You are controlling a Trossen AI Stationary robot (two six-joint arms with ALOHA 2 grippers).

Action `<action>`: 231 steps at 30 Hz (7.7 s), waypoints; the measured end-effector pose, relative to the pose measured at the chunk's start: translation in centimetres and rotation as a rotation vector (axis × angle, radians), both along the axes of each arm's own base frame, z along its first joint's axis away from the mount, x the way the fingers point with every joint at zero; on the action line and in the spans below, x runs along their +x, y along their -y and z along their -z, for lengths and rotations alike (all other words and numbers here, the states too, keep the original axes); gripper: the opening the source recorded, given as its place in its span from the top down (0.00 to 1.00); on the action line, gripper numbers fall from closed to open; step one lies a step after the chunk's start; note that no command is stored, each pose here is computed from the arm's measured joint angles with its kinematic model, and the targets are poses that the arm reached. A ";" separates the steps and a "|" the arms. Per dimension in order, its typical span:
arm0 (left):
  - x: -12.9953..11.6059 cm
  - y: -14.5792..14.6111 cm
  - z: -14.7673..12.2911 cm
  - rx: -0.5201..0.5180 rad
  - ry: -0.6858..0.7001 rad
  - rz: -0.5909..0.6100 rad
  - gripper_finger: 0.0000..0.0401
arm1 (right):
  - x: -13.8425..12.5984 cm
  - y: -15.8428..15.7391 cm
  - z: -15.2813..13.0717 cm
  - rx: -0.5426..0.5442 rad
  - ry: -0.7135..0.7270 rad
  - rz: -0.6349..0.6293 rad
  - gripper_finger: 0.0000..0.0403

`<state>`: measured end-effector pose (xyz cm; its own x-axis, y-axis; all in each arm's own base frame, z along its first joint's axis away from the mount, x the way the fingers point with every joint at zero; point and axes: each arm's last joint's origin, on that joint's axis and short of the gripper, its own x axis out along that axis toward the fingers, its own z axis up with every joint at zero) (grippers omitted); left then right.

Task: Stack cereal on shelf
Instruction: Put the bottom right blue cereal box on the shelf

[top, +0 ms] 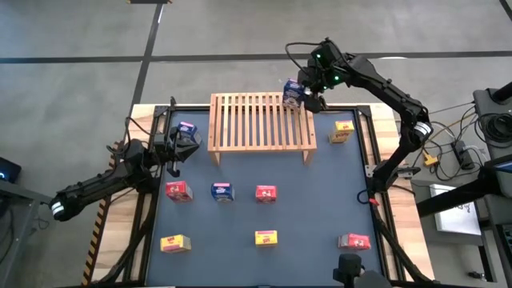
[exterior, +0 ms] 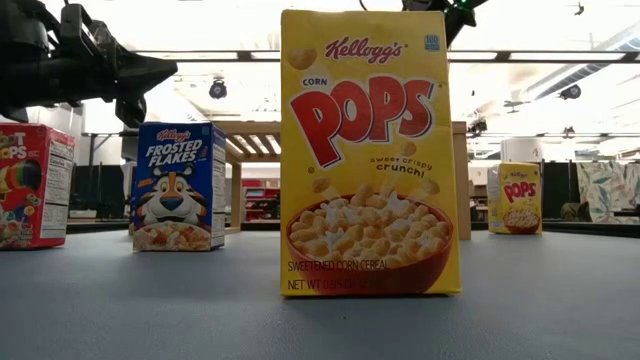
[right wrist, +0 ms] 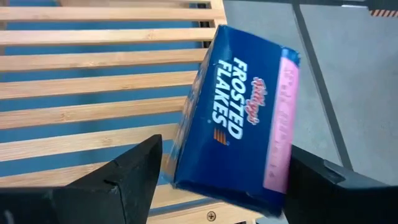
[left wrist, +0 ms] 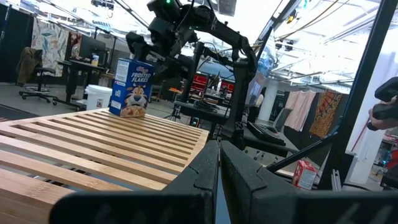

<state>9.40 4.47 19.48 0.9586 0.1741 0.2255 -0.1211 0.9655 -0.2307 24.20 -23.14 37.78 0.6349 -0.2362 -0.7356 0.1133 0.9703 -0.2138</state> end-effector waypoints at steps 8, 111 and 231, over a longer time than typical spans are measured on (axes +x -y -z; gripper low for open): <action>0.0 0.0 0.0 0.000 0.000 0.000 1.00 | -1.0 -1.0 -1.4 -0.023 0.028 0.005 0.34; 0.0 0.0 0.0 0.000 0.000 0.000 1.00 | -8.9 -8.8 13.0 -0.104 0.647 0.211 0.41; 0.0 0.0 0.0 0.000 0.000 0.000 1.00 | -5.1 -5.4 15.9 -0.036 0.674 0.183 0.42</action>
